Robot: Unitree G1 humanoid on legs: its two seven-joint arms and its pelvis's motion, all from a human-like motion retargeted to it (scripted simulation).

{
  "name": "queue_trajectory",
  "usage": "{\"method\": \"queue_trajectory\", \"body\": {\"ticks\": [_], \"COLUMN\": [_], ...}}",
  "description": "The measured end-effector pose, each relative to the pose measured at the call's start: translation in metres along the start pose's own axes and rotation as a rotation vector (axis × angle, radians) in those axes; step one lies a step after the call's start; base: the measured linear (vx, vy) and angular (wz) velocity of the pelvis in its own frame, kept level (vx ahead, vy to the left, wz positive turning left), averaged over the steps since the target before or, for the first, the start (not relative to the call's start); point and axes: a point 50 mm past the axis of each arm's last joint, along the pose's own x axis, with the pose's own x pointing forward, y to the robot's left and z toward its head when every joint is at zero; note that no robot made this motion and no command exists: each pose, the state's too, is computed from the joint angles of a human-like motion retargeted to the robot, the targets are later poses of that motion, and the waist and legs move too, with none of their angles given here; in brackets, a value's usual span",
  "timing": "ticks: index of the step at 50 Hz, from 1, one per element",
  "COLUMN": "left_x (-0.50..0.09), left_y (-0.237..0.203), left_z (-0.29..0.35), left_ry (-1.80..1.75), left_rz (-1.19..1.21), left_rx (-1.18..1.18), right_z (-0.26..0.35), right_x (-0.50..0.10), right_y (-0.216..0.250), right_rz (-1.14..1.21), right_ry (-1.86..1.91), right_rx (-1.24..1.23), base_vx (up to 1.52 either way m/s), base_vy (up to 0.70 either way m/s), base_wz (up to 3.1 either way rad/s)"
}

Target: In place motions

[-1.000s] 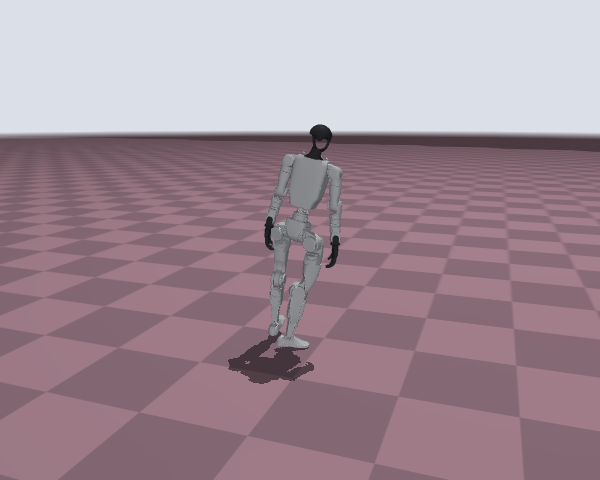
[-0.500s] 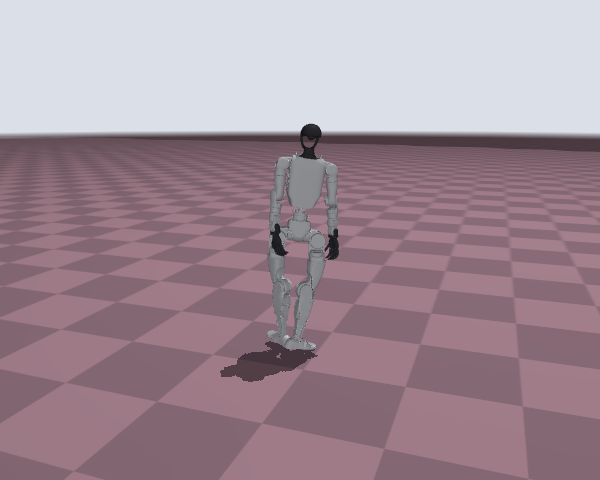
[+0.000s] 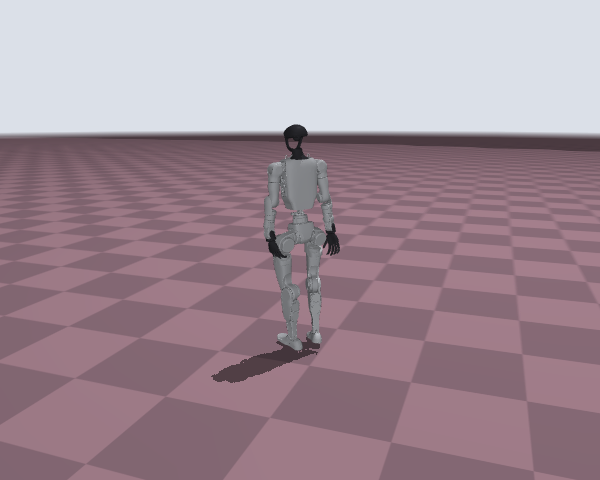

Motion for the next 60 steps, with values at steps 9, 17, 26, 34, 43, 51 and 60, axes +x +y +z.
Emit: {"method": "queue_trajectory", "body": {"ticks": [9,17,26,34,43,51,60], "left_x": [0.001,0.010,0.011,0.010,0.009,0.010,0.007], "left_y": [0.013,-0.008,-0.013,-0.007,-0.003,-0.003,0.002], "left_z": [-0.039,-0.069,-0.071,-0.050,-0.026,-0.034,-0.032], "left_ry": [0.171,0.227,0.234,0.140,0.015,0.011,0.050], "left_rz": [0.113,0.045,0.027,0.078,0.185,0.191,0.184], "left_rx": [0.007,-0.024,-0.054,-0.026,-0.105,-0.159,-0.057], "right_z": [0.006,0.031,0.051,0.043,0.019,0.029,0.045], "right_x": [0.000,-0.001,-0.003,-0.002,0.000,-0.001,-0.004], "right_y": [-0.002,-0.018,-0.018,-0.011,-0.005,-0.027,-0.040], "right_rz": [0.019,-0.019,0.009,0.016,0.050,-0.009,-0.037], "right_ry": [-0.003,-0.101,-0.173,-0.149,-0.044,-0.093,-0.172], "right_rx": [-0.109,-0.071,-0.079,-0.164,-0.138,-0.112,-0.005], "base_vx": [0.13,0.14,0.09,0.06,0.03,0.00,-0.16], "base_vy": [-0.09,-0.04,-0.06,-0.09,-0.03,0.08,0.11], "base_wz": [0.95,0.54,0.26,0.25,-0.14,-1.56,-1.42]}}
